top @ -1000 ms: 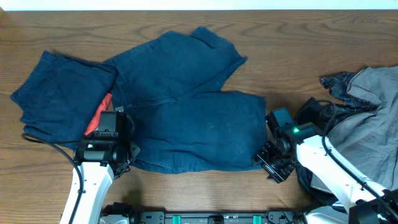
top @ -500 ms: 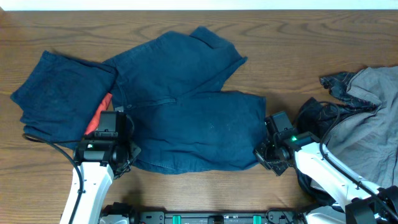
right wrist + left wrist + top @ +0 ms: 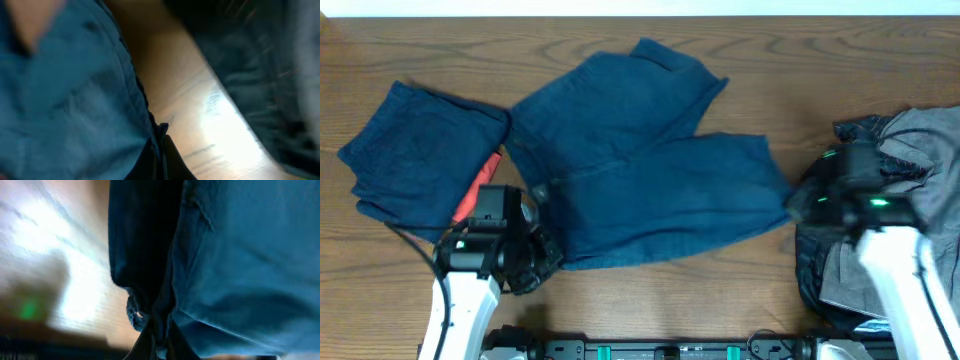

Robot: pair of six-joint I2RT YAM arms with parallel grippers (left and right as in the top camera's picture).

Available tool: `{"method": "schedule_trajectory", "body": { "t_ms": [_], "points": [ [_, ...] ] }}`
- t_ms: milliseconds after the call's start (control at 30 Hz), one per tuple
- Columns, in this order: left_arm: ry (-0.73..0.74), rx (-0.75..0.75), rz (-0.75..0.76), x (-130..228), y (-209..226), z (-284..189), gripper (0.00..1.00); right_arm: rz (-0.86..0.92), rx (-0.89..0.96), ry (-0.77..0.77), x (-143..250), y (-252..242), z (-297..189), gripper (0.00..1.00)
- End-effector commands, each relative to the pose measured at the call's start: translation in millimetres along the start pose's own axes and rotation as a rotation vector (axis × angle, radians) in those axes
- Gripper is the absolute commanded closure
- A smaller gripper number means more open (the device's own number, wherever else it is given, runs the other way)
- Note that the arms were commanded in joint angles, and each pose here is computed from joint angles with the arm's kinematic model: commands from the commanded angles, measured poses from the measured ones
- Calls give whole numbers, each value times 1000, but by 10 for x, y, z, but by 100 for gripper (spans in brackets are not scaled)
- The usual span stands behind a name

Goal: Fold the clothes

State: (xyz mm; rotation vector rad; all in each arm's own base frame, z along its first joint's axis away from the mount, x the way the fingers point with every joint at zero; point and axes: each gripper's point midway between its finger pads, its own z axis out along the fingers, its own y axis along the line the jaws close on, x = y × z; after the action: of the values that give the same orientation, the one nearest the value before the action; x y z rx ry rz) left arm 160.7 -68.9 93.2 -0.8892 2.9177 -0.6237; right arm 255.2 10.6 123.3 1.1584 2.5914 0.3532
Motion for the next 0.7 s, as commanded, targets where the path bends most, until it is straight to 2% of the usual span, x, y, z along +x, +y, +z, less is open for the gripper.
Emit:
{"method": "schedule_trajectory", "body": {
  "t_ms": [0,167,300,400,533,667],
  "points": [
    [-9,85,103,116,-150,-217,94,-112,12,-117,-318,-49,-402,99],
    [-83,135,169,272,-186,-539,94,-162,45,-145,-432,-121,-773,99],
    [-207,207,221,285,-279,-806,94,-271,10,-206,-548,35,-1012,99],
    [-339,192,177,140,-236,-936,94,-364,-46,-284,-684,245,-1165,99],
    [-525,94,32,-190,-50,-1065,94,-520,-184,-388,-820,714,-1274,99],
    [-619,63,-18,-426,-44,-1136,94,-581,-240,-410,-869,1050,-1159,99]
  ]
}}
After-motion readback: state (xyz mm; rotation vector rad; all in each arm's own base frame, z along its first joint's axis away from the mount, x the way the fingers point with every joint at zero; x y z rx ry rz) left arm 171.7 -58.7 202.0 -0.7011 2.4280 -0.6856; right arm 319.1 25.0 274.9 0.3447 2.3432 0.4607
